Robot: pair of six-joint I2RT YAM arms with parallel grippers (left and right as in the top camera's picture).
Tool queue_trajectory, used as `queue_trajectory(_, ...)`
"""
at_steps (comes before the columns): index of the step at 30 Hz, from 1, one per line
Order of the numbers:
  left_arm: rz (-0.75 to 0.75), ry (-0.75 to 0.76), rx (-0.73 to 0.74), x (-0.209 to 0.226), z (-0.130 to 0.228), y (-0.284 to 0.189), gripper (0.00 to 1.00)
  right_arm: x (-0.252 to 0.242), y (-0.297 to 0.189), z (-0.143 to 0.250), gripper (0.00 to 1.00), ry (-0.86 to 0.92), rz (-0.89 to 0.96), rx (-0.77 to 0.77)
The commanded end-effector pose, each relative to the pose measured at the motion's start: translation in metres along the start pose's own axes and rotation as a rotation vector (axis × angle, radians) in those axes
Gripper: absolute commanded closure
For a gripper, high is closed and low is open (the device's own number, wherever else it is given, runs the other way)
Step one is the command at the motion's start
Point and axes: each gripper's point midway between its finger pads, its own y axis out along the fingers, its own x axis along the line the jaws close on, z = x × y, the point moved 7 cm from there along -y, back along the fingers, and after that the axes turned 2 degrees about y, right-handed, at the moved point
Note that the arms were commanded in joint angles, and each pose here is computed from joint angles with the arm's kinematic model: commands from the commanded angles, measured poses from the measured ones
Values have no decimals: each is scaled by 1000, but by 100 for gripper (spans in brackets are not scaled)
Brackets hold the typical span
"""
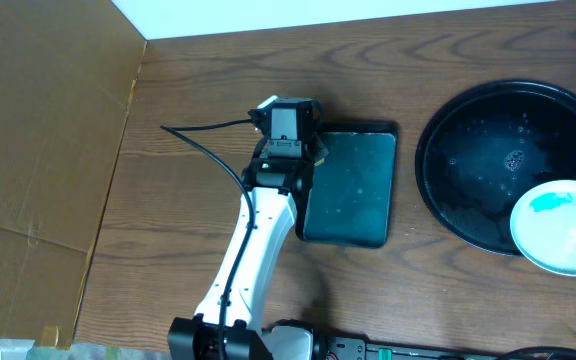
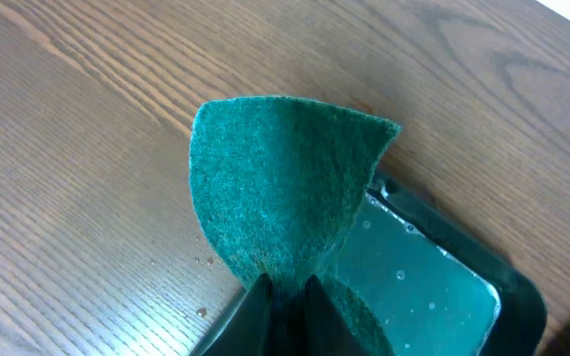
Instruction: Clean dirty plates on tray and stack at the side
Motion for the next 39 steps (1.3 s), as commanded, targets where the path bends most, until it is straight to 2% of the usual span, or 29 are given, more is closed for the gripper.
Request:
queue_trajectory(1, 2, -10, 17, -1, 2, 4, 92, 8, 0, 10, 1, 17, -48, 62)
queue_trajectory(4, -3, -6, 26, -1, 4, 7, 92, 6, 1, 12, 3, 18, -34, 70)
queue_trajectory(6, -6, -5, 29, -1, 5, 9, 92, 2, 0, 16, 18, 23, -7, 91)
queue_trajectory(7, -6, -4, 30, -1, 5, 9, 92, -2, 0, 19, 19, 42, 15, 106)
queue_trajectory(10, -6, -4, 30, -1, 5, 9, 92, -17, -2, 27, 11, 128, 126, 132)
queue_trajectory(13, -4, -6, 27, -1, 4, 9, 92, -31, 0, 34, 8, 184, 225, 126)
queue_trajectory(21, -1, -8, 22, -2, 3, 9, 92, -31, 36, 61, 6, 199, 189, 157)
queue_trajectory(28, 2, -7, 25, -2, 4, 9, 92, -43, 57, 80, 7, 313, 219, 162)
queue_trajectory(33, 2, -7, 24, -2, 4, 9, 92, -48, 67, 88, 16, 328, 211, 177)
queue_trajectory(35, 2, -7, 25, -3, 4, 9, 92, -45, 69, 88, 23, 331, 185, 183)
queue_trajectory(39, 1, -7, 25, -2, 4, 9, 92, -38, 71, 85, 51, 336, 135, 181)
